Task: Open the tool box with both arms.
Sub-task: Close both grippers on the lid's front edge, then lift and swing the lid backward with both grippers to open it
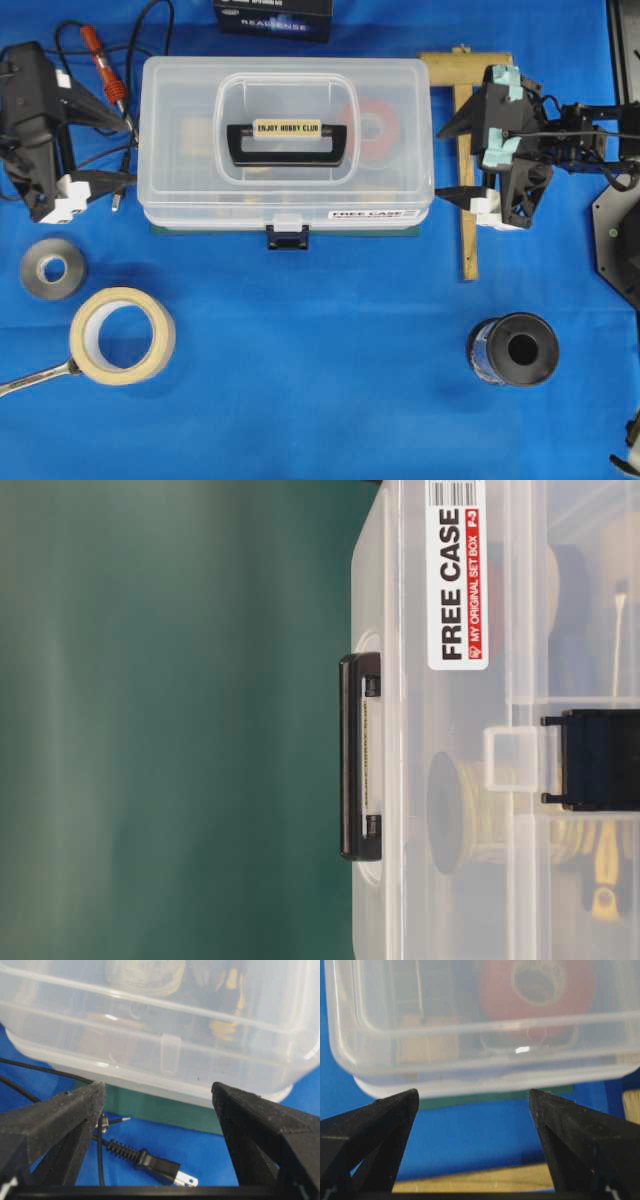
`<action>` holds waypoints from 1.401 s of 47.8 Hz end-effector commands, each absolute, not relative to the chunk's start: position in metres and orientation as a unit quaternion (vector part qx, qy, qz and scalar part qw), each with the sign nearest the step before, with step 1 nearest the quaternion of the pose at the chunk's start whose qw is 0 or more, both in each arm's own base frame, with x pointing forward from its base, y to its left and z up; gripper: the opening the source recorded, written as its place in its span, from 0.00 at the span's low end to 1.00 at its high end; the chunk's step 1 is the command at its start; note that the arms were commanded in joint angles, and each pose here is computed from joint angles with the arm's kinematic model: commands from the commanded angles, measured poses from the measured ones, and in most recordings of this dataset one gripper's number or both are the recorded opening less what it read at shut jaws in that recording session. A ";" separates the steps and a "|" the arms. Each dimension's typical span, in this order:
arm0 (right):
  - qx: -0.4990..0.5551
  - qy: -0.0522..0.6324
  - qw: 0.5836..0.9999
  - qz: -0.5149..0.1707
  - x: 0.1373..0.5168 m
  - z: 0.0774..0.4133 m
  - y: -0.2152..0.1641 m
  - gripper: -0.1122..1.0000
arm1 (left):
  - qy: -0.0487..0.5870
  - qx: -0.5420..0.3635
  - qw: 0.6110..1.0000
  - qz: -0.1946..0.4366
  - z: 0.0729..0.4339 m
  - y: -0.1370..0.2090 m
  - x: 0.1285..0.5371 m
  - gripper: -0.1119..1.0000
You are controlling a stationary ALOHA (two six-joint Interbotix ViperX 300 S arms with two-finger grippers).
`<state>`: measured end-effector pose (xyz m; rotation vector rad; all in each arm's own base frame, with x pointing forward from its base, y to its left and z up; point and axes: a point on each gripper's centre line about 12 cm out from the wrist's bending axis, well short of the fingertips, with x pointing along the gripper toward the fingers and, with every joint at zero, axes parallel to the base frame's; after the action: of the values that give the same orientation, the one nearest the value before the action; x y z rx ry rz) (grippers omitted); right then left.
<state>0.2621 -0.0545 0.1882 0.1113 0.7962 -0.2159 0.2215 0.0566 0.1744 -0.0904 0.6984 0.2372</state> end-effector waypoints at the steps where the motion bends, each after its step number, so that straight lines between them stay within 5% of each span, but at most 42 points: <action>1: 0.052 0.366 0.923 -0.106 0.271 0.199 -0.057 0.88 | 0.331 -0.042 0.936 0.115 0.183 0.059 0.235 0.93; 30: 0.050 0.349 0.930 -0.105 0.284 0.210 -0.059 0.88 | 0.330 -0.044 0.936 0.116 0.188 0.063 0.248 0.93; 67: 0.026 0.272 0.956 -0.109 0.271 0.262 -0.060 0.88 | 0.245 -0.031 0.962 0.118 0.242 0.063 0.249 0.93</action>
<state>0.2596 -0.0592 0.2262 0.0592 0.6750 -0.2225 0.2334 0.0609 0.1972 -0.0745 0.6462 0.2400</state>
